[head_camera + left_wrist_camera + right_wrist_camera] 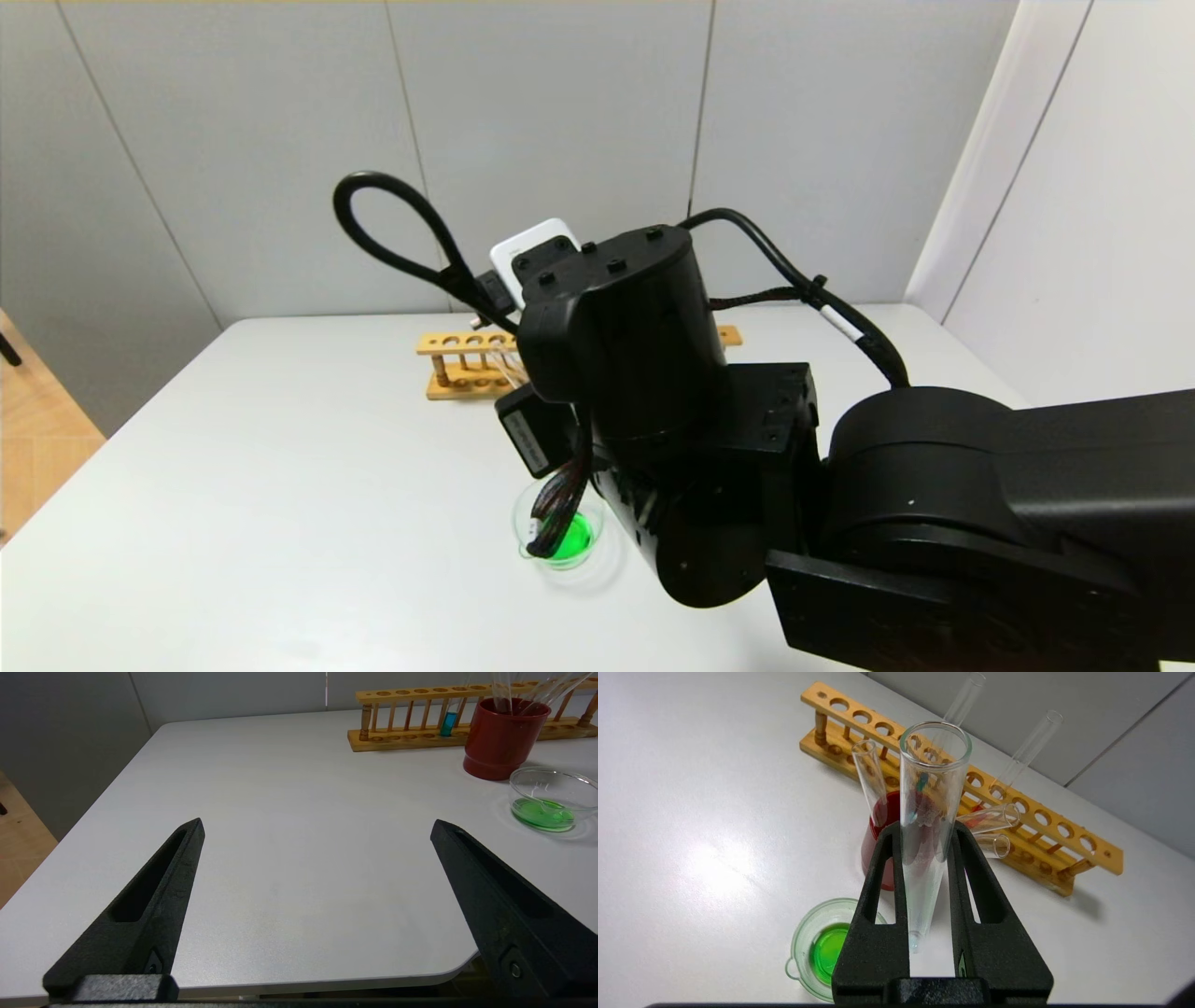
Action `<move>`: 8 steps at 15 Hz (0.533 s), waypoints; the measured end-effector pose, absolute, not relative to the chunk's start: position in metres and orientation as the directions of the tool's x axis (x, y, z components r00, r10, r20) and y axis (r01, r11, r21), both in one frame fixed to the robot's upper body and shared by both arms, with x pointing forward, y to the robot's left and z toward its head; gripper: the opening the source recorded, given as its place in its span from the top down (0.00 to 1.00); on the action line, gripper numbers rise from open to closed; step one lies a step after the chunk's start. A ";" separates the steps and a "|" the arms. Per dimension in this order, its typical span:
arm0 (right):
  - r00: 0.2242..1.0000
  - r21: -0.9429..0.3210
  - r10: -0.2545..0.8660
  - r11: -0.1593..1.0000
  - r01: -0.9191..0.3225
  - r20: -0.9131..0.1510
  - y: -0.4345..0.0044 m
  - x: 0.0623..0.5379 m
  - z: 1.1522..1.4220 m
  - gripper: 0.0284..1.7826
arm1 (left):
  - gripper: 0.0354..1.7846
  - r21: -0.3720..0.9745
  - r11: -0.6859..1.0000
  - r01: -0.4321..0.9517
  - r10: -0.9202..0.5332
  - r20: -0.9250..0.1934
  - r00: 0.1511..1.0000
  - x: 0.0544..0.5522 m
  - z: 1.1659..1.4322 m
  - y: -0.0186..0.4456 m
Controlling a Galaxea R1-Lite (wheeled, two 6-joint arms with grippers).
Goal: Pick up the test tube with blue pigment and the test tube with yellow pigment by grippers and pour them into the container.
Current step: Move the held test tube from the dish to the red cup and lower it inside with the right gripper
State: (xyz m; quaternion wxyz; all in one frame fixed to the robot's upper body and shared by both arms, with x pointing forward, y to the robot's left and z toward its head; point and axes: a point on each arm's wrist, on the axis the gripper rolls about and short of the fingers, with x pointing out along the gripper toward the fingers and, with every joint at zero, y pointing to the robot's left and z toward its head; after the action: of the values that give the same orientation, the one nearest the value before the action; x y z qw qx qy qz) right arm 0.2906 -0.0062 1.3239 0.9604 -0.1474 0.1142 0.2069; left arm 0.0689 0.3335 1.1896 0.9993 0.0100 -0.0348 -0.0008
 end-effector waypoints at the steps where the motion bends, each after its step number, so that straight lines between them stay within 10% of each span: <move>1: 0.891 -0.220 0.354 0.881 -0.420 -0.283 -0.009 0.293 1.323 0.86 | 0.04 0.020 1.000 0.000 -0.002 0.070 0.998 0.069 1.190 0.334; 8: 0.915 -0.186 0.321 0.911 -0.369 -0.246 -0.023 0.306 1.329 0.86 | 0.04 0.020 1.000 0.000 -0.001 0.070 0.998 0.069 1.190 0.334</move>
State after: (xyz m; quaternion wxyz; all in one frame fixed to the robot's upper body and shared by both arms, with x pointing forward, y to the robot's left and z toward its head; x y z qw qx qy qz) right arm 0.3059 -0.0228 1.3295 0.9716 -0.1150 0.1058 0.1775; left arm 0.0689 0.3335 1.1896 0.9993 0.0100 -0.0348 -0.0003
